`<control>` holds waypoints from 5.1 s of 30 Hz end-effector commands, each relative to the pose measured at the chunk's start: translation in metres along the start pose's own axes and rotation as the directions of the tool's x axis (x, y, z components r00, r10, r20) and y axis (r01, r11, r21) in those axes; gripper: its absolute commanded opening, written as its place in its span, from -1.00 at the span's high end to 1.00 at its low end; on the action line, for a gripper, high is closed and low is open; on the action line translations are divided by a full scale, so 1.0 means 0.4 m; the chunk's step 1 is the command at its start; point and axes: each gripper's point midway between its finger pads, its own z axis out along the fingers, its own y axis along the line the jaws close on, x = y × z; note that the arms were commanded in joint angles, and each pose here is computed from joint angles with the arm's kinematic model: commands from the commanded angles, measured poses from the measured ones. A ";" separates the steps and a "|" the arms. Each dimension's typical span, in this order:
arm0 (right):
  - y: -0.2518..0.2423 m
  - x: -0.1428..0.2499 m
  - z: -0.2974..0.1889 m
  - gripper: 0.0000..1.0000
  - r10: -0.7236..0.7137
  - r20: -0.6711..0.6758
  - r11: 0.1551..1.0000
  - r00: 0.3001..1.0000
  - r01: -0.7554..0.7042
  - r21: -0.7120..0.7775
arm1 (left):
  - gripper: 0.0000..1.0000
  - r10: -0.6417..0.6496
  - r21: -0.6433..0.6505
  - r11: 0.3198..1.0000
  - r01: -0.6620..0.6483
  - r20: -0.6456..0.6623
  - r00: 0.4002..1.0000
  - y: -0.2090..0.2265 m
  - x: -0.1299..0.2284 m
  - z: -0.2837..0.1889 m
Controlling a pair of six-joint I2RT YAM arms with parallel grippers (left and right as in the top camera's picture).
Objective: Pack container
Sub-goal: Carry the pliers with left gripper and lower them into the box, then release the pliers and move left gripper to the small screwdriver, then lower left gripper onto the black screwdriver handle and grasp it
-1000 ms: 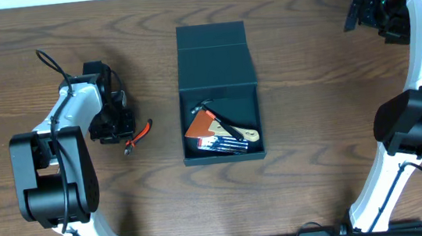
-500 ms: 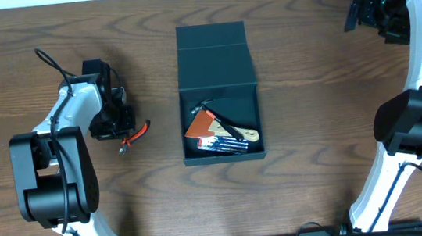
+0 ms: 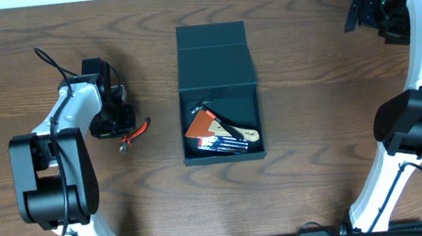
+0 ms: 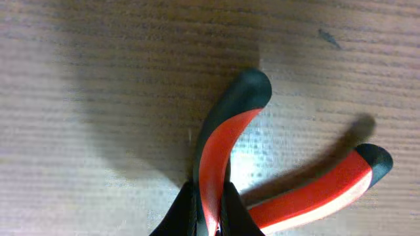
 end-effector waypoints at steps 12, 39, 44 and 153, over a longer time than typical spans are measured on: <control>-0.006 0.007 0.000 -0.98 -0.013 -0.010 1.000 1.000 0.013 0.008 | 0.89 0.622 -0.195 0.771 -0.606 0.432 0.653 -0.233 0.010 -0.503; -0.010 0.039 -0.002 -0.98 -0.014 -0.062 1.000 0.998 0.015 0.017 | 0.89 0.960 -0.202 0.161 -0.966 0.257 0.106 -0.590 0.013 -0.198; -0.011 0.039 -0.002 -0.98 -0.013 -0.061 1.000 0.998 0.015 0.017 | 0.88 0.961 -0.193 0.160 -0.968 0.257 0.108 -0.593 0.011 -0.185; -0.008 0.024 -0.001 -0.99 -0.041 -0.038 0.999 0.998 0.041 0.012 | -0.90 0.339 -0.087 0.933 -0.350 -0.119 0.933 0.412 0.053 -0.025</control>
